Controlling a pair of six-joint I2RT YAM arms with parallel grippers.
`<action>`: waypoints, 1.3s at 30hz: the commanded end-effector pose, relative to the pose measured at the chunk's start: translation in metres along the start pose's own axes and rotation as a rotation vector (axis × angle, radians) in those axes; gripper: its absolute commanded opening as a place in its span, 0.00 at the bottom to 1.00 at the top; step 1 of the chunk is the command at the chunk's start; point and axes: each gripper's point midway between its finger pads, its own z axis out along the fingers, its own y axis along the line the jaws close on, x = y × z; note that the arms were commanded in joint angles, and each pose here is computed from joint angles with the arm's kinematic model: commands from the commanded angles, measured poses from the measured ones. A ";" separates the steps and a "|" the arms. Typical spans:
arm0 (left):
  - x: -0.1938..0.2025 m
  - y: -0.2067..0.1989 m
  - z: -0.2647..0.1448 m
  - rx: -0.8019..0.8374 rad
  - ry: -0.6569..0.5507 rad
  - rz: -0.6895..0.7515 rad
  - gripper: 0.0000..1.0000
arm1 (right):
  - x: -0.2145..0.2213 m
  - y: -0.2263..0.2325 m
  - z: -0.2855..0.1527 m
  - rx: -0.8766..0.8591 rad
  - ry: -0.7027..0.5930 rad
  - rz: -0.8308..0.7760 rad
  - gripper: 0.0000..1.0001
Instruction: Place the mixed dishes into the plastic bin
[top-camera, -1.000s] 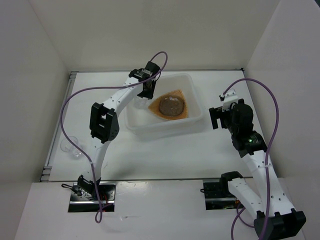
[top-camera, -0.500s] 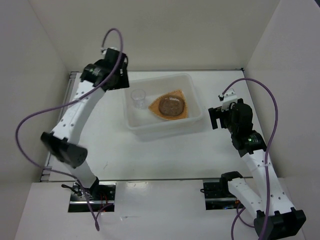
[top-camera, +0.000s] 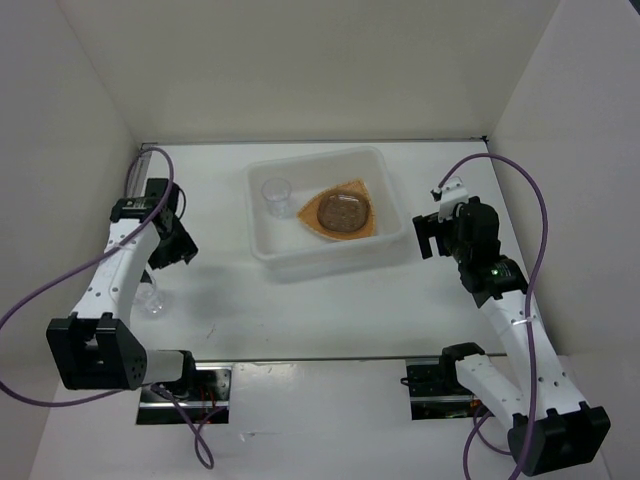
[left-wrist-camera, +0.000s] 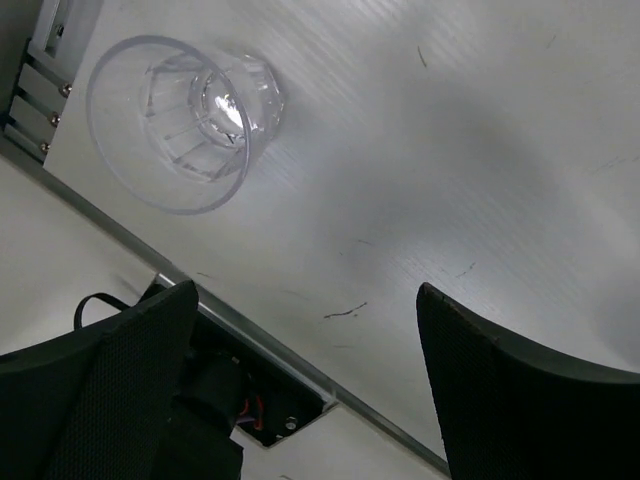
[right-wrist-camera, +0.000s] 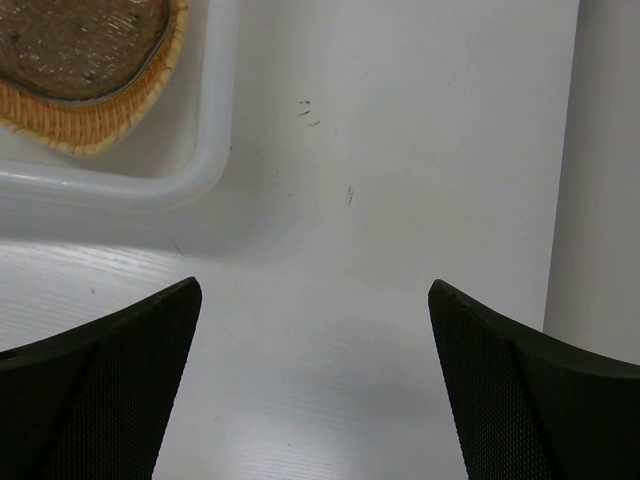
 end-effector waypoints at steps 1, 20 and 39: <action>-0.024 0.004 -0.008 0.066 -0.075 -0.109 0.96 | -0.004 0.002 0.003 -0.008 -0.023 -0.014 0.99; -0.034 -0.004 0.087 0.109 0.109 -0.215 0.84 | -0.012 -0.006 -0.006 0.031 -0.064 -0.008 0.99; -0.149 -0.072 -0.061 0.735 -0.321 -0.216 0.00 | -0.008 -0.006 -0.005 0.038 -0.053 -0.009 0.99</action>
